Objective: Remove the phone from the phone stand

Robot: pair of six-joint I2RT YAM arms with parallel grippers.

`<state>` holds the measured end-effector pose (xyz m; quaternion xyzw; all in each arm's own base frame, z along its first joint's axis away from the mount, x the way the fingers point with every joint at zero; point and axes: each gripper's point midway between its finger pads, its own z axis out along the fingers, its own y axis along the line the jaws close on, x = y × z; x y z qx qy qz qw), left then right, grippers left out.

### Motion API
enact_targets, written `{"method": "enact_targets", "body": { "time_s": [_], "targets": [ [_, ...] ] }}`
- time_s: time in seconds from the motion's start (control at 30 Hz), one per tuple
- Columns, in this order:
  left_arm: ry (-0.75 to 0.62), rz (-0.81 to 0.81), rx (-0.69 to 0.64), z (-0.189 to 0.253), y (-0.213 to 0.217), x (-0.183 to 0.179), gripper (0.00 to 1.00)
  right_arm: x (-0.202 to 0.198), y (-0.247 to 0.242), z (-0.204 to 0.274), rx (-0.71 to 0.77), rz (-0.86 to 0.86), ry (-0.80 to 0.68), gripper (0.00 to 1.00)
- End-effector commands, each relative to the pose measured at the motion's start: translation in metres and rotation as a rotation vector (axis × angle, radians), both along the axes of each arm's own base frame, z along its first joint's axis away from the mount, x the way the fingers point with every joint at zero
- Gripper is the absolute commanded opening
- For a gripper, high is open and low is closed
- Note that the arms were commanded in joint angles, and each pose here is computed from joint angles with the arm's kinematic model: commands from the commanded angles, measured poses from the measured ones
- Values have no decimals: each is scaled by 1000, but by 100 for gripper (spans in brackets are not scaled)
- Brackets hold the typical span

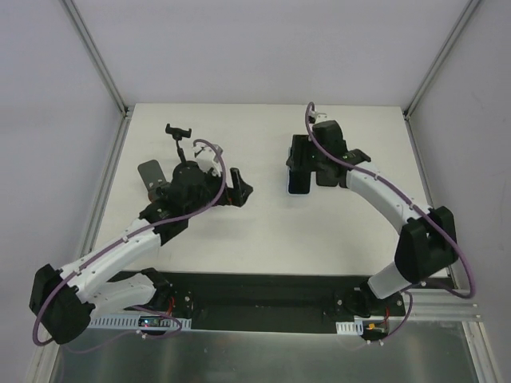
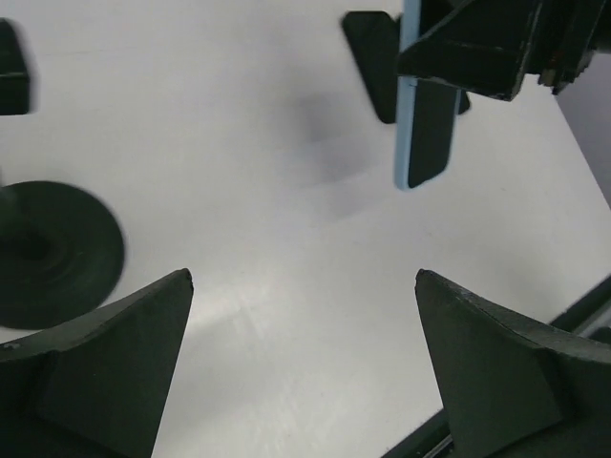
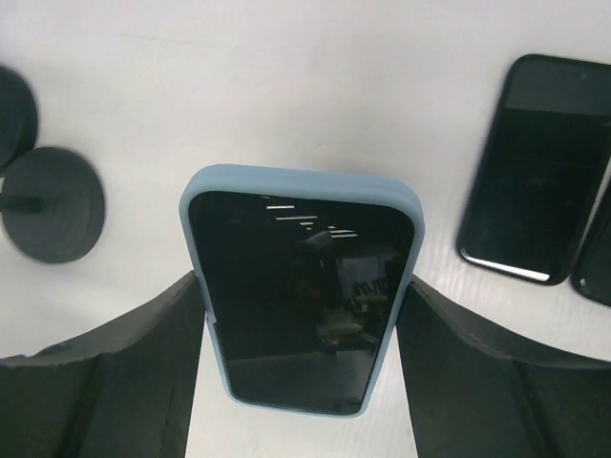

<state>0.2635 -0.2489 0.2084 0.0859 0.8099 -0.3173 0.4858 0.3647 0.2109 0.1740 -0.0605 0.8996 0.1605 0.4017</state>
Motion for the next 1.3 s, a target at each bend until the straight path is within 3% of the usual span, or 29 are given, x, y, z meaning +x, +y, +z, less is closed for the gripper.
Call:
{"method": "enact_targets", "body": {
  "time_s": [0.0,0.3,0.47,0.53,1.27],
  "targets": [
    [76,146,117,1,66,-6,99,40,-18,-2,-84,-35,35,21],
    [-3,319,282,41,155,-31,99,100,-29,-54,-239,-50,161,22],
    [-159,568,426,54,218,-34,99,127,-28,-63,-256,-58,171,22],
    [-198,620,417,54,228,-37,99,128,-28,-81,-275,-56,214,22],
    [-302,734,352,61,250,-47,99,111,-45,-146,-300,-135,400,29]
  ]
}}
